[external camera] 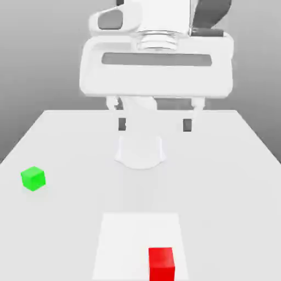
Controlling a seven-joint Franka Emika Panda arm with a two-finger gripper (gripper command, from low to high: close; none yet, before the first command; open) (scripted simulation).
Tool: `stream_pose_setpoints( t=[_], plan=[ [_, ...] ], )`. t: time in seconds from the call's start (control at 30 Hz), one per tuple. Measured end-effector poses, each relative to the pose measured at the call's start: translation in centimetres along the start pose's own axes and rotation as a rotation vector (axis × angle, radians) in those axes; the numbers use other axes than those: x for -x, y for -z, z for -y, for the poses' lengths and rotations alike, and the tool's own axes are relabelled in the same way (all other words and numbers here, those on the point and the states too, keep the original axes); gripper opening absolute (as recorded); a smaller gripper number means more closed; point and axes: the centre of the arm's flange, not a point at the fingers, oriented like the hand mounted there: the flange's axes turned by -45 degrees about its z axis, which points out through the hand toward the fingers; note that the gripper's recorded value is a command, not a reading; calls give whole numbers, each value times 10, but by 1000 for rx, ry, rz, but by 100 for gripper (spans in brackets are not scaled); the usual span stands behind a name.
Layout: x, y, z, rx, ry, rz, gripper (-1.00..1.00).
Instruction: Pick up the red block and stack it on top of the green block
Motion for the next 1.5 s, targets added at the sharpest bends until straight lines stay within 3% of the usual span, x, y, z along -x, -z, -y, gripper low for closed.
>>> stream_pose_setpoints(
  t=[0.33,0.5,0.53,0.73,0.93,1.2,1.5],
  plan=[
    [66,-176,19,-21,20,277,0],
    [90,-242,22,-23,21,301,0],
    [92,-248,22,-23,21,301,-100],
    [93,-252,22,-23,21,301,-100],
    [76,-194,16,-19,3,301,-100],
    [114,-162,-138,116,-620,293,-100],
    [224,-116,-287,251,-1412,253,-100]
  ],
)
